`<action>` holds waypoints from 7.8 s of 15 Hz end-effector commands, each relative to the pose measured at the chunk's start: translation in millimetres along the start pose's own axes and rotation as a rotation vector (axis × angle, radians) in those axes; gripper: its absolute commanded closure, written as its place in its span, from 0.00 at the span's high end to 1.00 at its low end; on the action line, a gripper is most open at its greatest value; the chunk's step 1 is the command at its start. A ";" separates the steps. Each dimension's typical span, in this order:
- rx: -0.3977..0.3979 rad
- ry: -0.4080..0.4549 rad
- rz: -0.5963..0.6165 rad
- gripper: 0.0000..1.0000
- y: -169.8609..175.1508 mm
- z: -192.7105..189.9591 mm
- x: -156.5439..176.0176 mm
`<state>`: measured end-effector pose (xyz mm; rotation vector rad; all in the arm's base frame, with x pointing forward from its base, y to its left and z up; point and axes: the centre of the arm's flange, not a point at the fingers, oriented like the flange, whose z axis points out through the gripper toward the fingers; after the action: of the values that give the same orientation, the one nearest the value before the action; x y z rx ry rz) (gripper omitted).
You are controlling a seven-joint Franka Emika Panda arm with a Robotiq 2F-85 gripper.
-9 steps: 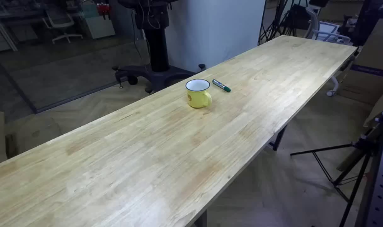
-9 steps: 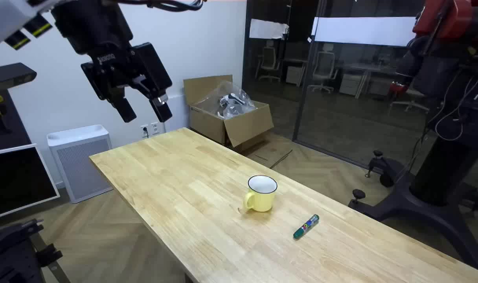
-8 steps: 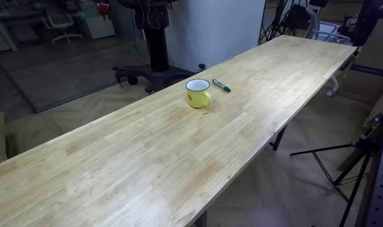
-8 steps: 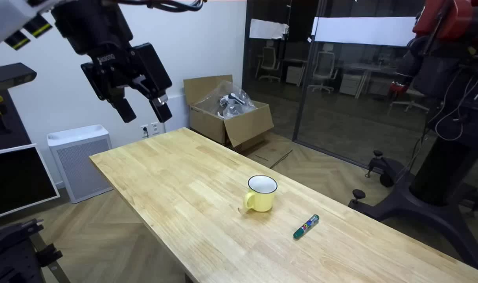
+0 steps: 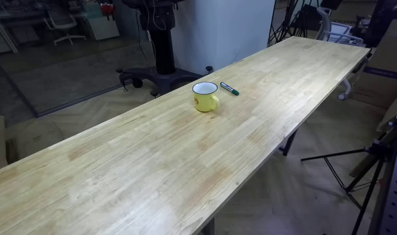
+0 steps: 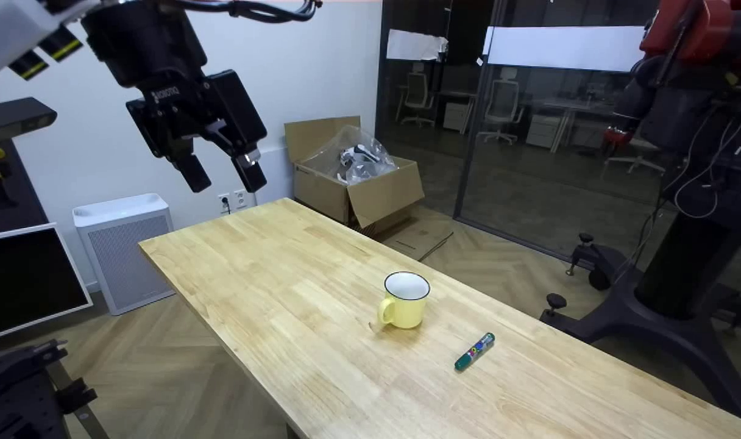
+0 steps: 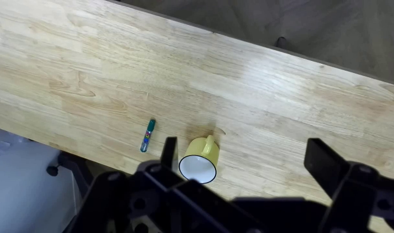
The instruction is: Pick up the pen from the table and put it in the yellow cup.
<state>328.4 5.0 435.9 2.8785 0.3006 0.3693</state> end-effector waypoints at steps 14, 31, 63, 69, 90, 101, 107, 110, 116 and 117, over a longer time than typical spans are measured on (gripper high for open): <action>-0.038 0.078 0.328 1.00 120.4 48.6 40.1; 0.033 -0.109 0.450 1.00 196.4 119.9 124.6; 0.168 -0.258 0.406 1.00 214.2 371.5 227.9; 0.178 -0.298 0.366 1.00 221.9 408.4 214.3; 0.164 -0.334 0.286 1.00 213.5 446.7 219.9; 0.187 -0.383 0.309 0.53 227.4 482.6 233.1; 0.191 -0.406 0.305 0.11 235.4 494.0 241.4; 0.199 -0.421 0.301 0.03 238.6 496.2 243.3; 0.155 -0.411 0.295 0.05 234.6 472.9 245.9; 0.138 -0.406 0.296 0.05 232.0 465.2 248.0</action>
<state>714.7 -254.4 91.6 3.0919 -0.1511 -0.2253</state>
